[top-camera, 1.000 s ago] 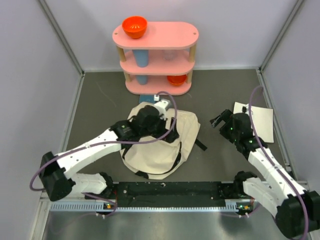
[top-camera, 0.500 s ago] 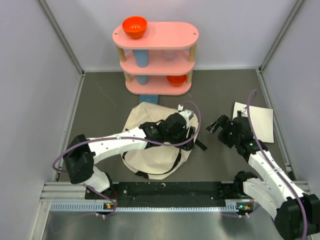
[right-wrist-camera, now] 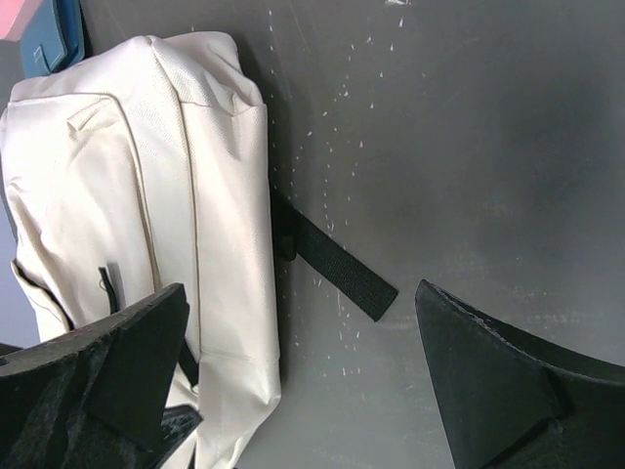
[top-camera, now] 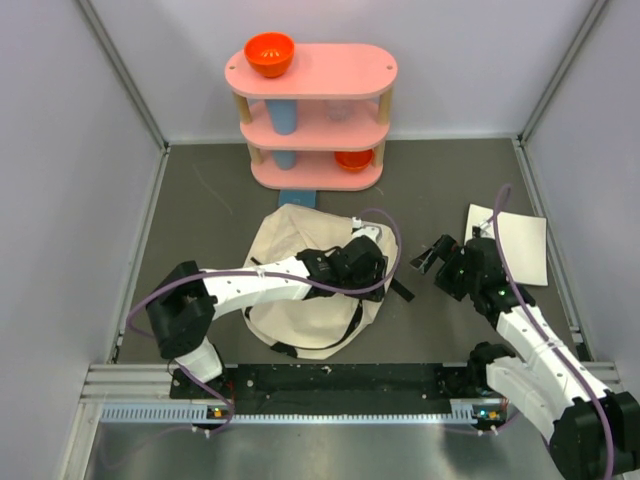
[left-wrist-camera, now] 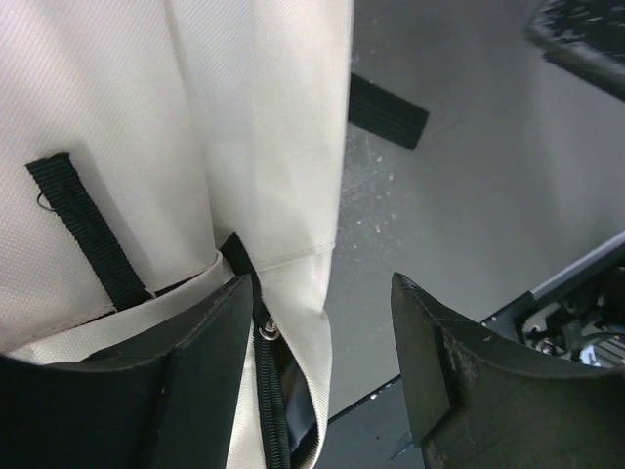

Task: Pack the student bag
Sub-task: Zip the student bag at the center of the board.

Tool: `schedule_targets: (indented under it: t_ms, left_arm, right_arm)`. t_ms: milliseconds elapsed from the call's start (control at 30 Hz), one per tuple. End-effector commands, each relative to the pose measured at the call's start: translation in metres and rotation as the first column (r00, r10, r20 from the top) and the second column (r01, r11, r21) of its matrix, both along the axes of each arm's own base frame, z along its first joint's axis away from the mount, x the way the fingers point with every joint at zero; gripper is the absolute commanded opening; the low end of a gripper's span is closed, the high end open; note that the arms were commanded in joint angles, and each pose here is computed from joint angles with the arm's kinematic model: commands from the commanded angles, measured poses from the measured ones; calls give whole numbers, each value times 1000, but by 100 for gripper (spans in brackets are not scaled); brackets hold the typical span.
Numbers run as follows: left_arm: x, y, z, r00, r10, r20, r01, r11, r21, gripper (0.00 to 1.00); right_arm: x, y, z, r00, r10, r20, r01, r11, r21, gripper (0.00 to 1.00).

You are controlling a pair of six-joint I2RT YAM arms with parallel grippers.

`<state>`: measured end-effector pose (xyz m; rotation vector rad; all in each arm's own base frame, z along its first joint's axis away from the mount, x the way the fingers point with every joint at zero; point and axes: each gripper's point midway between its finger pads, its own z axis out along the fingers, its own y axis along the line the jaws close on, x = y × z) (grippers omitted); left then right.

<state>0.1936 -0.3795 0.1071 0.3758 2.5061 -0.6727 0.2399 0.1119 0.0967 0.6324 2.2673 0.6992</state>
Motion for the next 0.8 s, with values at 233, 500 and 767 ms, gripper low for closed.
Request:
schedule_targets:
  t_ms: [233, 500, 767]
  left_arm:
    - [14, 14, 1, 993, 103, 47, -107, 991, 82, 62]
    - [13, 17, -1, 993, 108, 51, -112, 989, 96, 64]
    - [4, 23, -13, 996, 94, 11, -95, 984, 153, 61]
  right_arm:
    - [9, 6, 4, 999, 21, 32, -22, 1000, 19, 98]
    - [10, 11, 3, 999, 41, 30, -42, 998, 37, 98]
    - [10, 13, 4, 998, 53, 30, -54, 998, 45, 98]
